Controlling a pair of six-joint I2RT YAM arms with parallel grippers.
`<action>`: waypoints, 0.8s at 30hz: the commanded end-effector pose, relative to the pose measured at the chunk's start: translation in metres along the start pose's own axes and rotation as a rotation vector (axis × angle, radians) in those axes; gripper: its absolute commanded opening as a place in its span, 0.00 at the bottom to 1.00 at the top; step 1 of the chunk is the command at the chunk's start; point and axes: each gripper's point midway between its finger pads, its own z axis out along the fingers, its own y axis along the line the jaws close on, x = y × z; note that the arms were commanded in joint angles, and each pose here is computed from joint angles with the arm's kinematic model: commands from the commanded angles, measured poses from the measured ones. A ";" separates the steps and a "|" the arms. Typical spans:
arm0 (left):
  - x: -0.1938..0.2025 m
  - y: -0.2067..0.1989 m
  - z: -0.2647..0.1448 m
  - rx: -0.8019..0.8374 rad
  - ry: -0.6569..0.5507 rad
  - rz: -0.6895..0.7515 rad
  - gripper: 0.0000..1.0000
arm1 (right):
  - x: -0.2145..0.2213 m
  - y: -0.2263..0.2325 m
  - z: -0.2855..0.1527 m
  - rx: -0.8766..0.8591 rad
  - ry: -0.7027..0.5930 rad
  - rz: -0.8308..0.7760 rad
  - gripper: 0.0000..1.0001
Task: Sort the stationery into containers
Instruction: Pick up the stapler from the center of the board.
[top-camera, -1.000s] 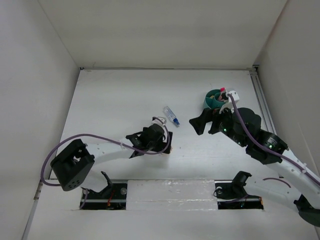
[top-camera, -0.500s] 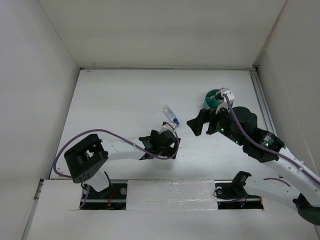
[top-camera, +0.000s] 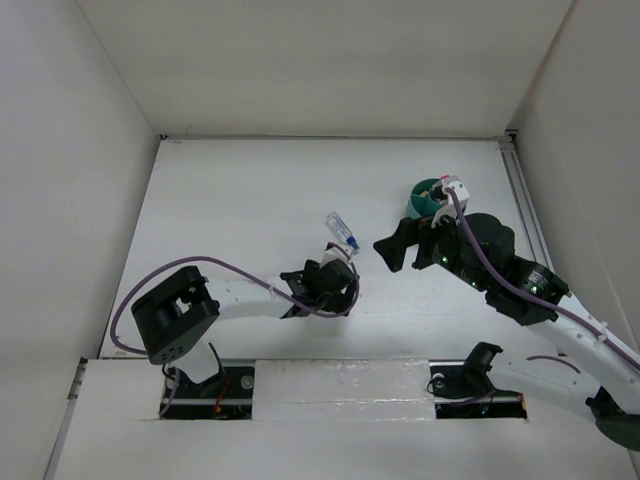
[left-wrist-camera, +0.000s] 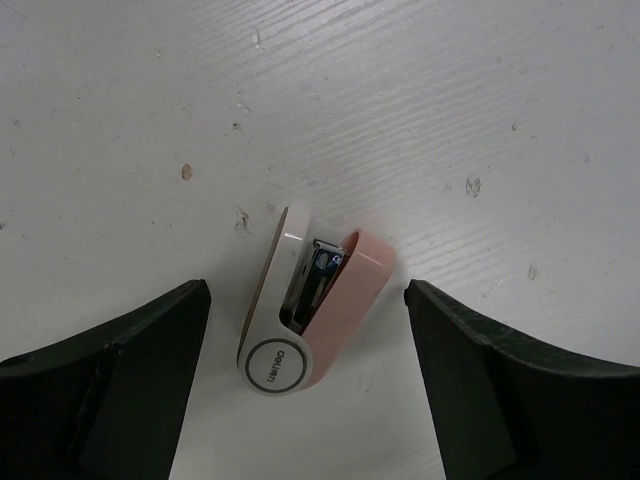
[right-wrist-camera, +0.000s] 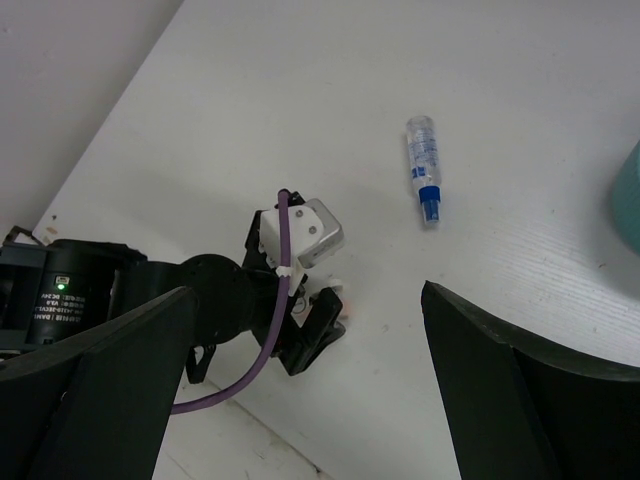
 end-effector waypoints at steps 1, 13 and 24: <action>0.010 0.000 0.000 -0.015 0.059 0.012 0.75 | -0.013 0.008 -0.001 -0.033 -0.051 -0.004 1.00; 0.018 0.004 0.009 -0.060 0.109 0.034 0.63 | -0.013 0.007 -0.001 -0.033 -0.052 -0.013 1.00; 0.017 0.001 0.000 -0.071 0.149 0.043 0.65 | -0.018 0.006 -0.002 -0.028 -0.063 -0.009 1.00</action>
